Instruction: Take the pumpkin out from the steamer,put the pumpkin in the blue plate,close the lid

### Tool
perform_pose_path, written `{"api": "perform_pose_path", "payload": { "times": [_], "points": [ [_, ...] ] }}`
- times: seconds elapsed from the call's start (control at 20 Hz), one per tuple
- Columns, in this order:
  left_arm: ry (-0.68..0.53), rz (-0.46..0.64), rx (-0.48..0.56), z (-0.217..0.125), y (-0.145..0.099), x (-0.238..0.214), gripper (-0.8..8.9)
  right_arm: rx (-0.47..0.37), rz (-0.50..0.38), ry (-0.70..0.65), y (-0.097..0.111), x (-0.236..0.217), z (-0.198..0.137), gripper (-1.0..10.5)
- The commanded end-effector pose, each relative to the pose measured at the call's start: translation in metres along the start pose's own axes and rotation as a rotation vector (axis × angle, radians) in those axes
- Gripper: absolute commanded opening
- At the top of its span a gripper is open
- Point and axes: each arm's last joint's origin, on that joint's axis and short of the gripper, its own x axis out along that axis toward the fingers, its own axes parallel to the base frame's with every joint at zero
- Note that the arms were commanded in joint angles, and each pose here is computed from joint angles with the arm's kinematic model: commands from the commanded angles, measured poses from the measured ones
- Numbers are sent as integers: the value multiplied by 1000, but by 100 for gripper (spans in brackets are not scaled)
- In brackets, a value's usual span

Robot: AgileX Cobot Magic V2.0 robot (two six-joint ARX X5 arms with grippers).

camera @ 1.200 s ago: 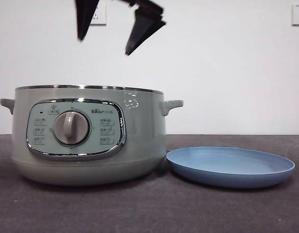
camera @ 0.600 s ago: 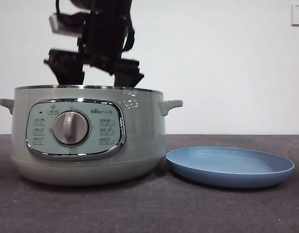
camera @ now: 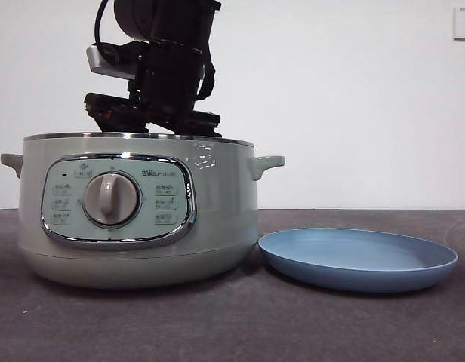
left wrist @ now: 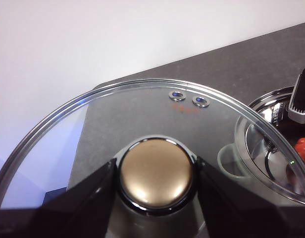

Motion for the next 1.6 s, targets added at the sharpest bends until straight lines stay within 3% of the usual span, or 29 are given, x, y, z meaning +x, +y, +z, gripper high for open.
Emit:
{"api": "perform_pose_path", "payload": {
  "times": [0.05, 0.2, 0.4, 0.55, 0.7, 0.9, 1.15, 1.4, 1.6],
  "points": [
    [-51, 10, -40, 5, 4, -6, -9, 12, 1, 21, 1, 8, -1, -17],
    [-55, 7, -43, 6, 4, -5, -9, 25, -4, -14, 0, -27, -3, -17],
    [-90, -30, -62, 11, 2, -4, -9, 50, -23, -75, -10, -113, -22, -17],
    [-152, -68, -97, 17, 2, -4, -9, 165, -54, -55, -34, -169, -54, -17],
    [-166, -99, -101, 18, 1, -5, -9, 326, -177, -35, -66, -190, -84, -17],
    [-168, -114, -100, 18, 0, -5, -9, 433, -246, 89, -85, -176, -128, -17],
    [-168, -115, -100, 18, 0, -5, -9, 545, -261, 115, -95, -139, -179, -17],
    [-166, -115, -100, 19, 0, -4, -9, 552, -259, 74, -92, -90, -199, -17],
    [-155, -117, -93, 20, -2, -1, -9, 550, -179, 2, -92, -56, -199, -17]
  ]
}}
